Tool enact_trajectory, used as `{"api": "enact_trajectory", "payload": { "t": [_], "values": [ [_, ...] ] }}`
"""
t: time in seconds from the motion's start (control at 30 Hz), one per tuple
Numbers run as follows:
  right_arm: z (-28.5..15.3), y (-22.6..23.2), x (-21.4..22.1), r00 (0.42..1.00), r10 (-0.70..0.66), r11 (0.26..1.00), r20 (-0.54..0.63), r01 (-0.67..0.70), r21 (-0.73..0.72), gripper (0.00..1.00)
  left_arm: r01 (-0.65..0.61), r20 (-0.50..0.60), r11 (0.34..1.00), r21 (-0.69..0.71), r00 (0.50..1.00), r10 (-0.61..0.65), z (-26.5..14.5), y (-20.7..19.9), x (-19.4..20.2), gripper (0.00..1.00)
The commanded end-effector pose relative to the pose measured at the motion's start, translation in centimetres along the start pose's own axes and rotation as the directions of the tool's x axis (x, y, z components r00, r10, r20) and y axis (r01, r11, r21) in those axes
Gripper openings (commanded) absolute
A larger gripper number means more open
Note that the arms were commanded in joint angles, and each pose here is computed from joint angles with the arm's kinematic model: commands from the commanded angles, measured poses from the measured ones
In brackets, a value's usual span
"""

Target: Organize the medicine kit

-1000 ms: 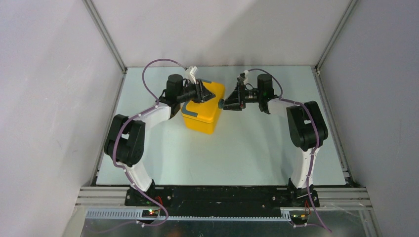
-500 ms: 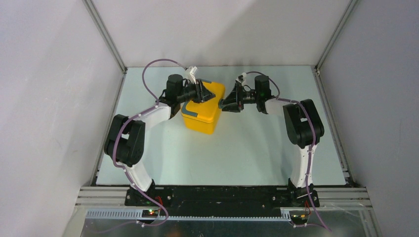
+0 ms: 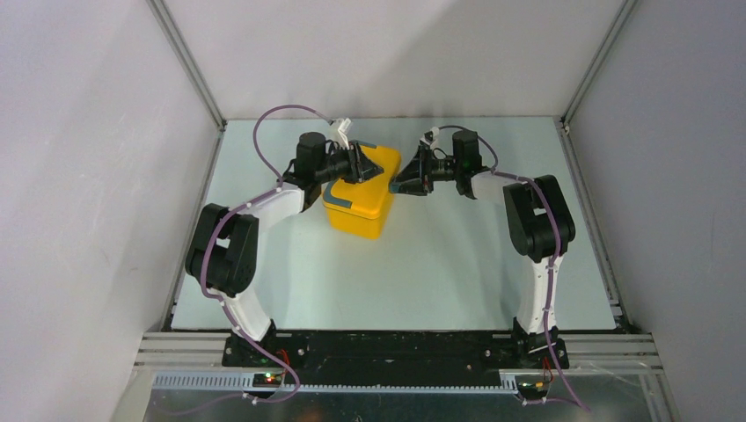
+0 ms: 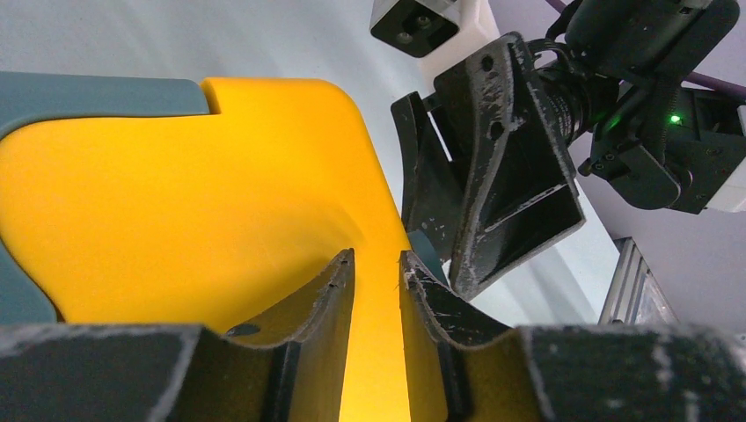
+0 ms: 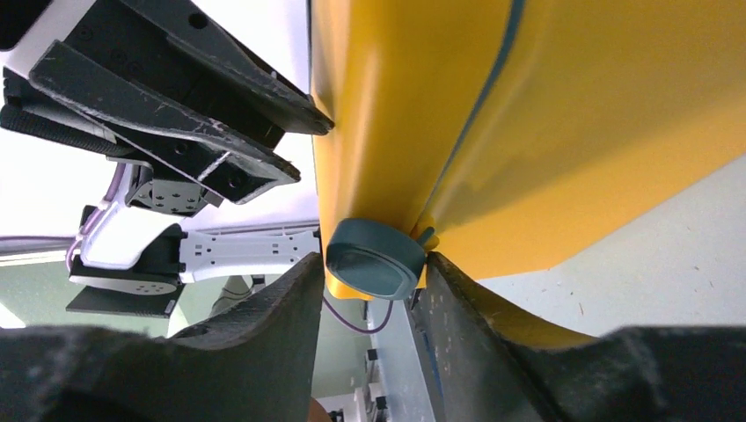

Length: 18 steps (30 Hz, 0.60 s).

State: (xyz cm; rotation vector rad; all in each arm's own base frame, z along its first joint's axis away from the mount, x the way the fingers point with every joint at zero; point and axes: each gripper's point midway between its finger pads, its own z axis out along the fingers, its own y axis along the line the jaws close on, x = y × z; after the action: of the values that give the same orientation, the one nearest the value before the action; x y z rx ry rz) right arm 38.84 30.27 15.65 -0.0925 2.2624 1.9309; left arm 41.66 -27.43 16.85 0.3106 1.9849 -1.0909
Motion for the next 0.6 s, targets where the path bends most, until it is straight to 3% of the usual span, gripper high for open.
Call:
{"api": "enact_trajectory", "payload": {
  "t": [0.0,0.43,0.57],
  "values": [
    [0.2,0.7,-0.8,0.999,-0.031,0.999,0.010,0.031,0.009,0.49,0.119,-0.271,0.977,-0.176,0.949,-0.164,-1.1,4.2,10.2,0.34],
    [-0.2,-0.1,-0.4,1.000,-0.027,0.999,0.002,0.027,0.028,0.30,0.121,-0.274,0.977,-0.176,0.947,-0.166,-1.0,4.3,10.3,0.34],
    [-0.1,-0.4,0.0,1.000,-0.031,0.999,-0.007,0.031,0.021,0.30,0.127,-0.278,0.976,-0.176,0.945,-0.173,-1.0,4.3,10.5,0.34]
  ]
}}
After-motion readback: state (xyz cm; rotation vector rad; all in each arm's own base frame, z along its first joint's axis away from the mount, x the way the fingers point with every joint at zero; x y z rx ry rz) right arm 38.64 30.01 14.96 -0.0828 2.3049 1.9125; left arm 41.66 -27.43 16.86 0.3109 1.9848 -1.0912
